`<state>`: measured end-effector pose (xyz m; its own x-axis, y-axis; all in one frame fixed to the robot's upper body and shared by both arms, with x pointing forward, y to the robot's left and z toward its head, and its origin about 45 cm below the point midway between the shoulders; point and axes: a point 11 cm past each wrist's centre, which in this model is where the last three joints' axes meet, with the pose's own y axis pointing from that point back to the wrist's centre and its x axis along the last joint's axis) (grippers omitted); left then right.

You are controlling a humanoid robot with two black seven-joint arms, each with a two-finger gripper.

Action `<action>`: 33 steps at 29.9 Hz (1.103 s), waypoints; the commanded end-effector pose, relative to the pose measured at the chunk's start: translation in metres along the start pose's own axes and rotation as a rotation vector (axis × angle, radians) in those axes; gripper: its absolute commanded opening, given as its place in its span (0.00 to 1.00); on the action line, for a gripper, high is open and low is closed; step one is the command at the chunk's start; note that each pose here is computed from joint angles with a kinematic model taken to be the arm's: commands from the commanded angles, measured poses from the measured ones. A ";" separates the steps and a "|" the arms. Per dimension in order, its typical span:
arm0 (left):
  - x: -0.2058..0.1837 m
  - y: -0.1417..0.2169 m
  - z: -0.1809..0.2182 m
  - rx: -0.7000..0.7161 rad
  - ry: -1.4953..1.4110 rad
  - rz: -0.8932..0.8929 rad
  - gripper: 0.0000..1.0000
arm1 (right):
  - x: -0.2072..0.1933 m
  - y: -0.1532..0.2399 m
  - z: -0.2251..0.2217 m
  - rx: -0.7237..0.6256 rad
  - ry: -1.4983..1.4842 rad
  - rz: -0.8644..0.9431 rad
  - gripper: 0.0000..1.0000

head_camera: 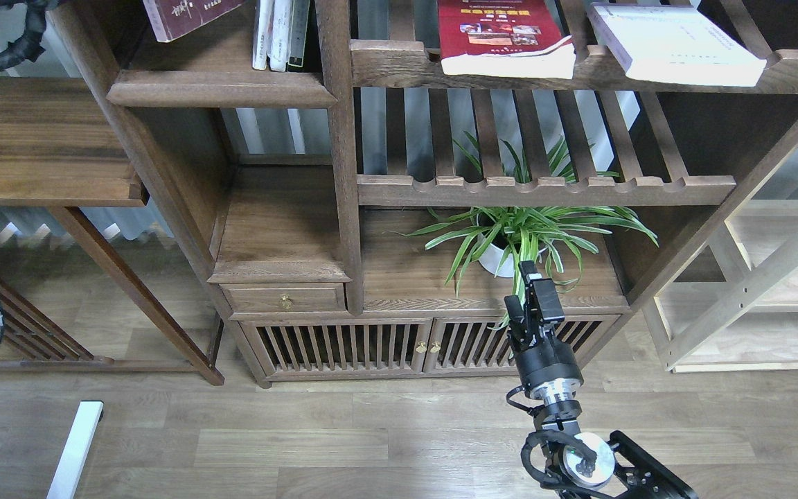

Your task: Organize books on shelf

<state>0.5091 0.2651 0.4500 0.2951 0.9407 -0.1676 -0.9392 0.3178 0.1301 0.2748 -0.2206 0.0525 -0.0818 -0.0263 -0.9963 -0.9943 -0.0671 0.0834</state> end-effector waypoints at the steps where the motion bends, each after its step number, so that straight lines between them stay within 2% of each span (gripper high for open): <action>1: -0.005 -0.011 0.000 0.022 0.002 0.010 0.03 | 0.000 0.000 -0.001 0.008 -0.011 0.003 0.99; 11: -0.009 -0.027 -0.010 0.066 0.022 0.028 0.03 | -0.001 -0.002 -0.011 0.051 -0.036 0.002 0.99; 24: -0.004 -0.032 0.005 0.074 -0.005 0.063 0.03 | -0.002 -0.003 -0.013 0.063 -0.050 0.004 0.99; 33: -0.009 -0.039 -0.008 0.111 -0.018 0.069 0.04 | -0.001 -0.003 -0.013 0.070 -0.061 0.008 0.99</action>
<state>0.5412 0.2487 0.4409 0.2275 0.9632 -0.1430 -0.9357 0.2569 0.2418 0.2787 -0.2335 0.0536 -0.0901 0.0314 -0.9954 -0.9959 0.0008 0.0902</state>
